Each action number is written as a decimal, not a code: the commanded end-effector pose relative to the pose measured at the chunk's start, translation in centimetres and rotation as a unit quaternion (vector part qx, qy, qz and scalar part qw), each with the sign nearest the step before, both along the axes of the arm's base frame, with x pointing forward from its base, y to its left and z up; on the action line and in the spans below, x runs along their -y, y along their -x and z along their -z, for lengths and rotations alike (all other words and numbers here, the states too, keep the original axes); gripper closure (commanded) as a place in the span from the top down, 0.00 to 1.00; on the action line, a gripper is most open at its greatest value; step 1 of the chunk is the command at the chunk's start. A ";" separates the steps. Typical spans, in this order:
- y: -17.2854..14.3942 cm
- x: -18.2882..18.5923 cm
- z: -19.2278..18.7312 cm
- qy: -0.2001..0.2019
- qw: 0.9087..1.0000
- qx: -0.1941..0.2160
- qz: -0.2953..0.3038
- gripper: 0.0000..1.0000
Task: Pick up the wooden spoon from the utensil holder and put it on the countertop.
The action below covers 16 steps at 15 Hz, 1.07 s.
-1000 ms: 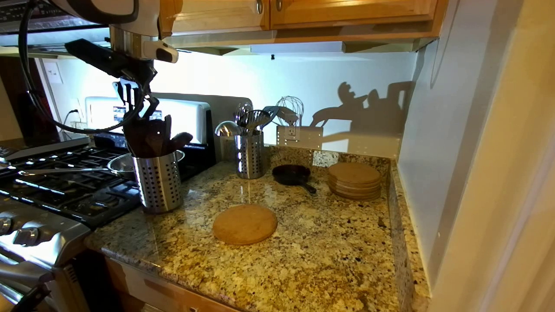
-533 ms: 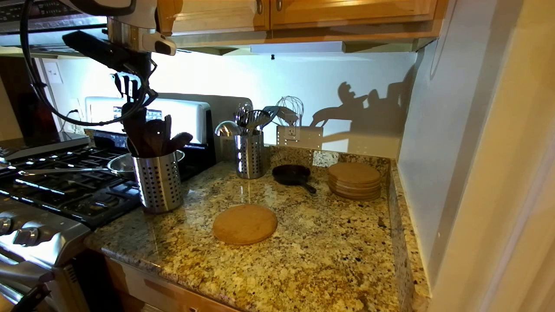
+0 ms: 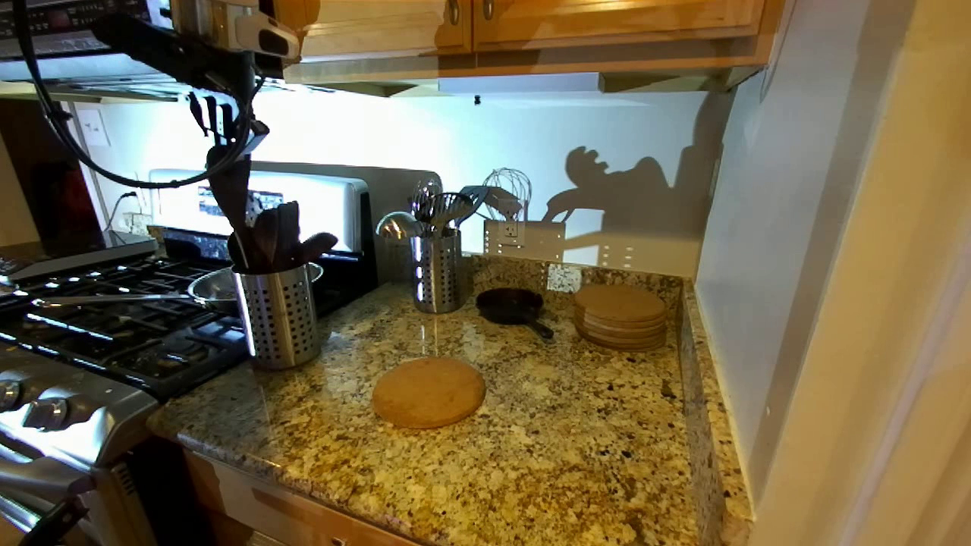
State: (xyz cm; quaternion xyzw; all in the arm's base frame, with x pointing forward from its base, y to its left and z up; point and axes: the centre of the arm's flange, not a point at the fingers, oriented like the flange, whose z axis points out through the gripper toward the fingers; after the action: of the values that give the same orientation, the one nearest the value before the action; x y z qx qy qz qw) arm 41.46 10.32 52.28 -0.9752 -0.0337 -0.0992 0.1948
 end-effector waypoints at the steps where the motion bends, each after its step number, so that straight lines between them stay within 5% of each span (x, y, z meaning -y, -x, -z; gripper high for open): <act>1: 1.9 0.6 -3.8 -0.018 0.999 0.032 -0.007 0.07; 16: 8.4 3.7 -15.6 -0.038 0.983 0.178 0.005 0.08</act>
State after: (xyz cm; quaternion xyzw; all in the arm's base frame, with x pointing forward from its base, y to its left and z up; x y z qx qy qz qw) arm 35.04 7.99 65.95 -0.9411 -0.0526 -0.2538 0.2172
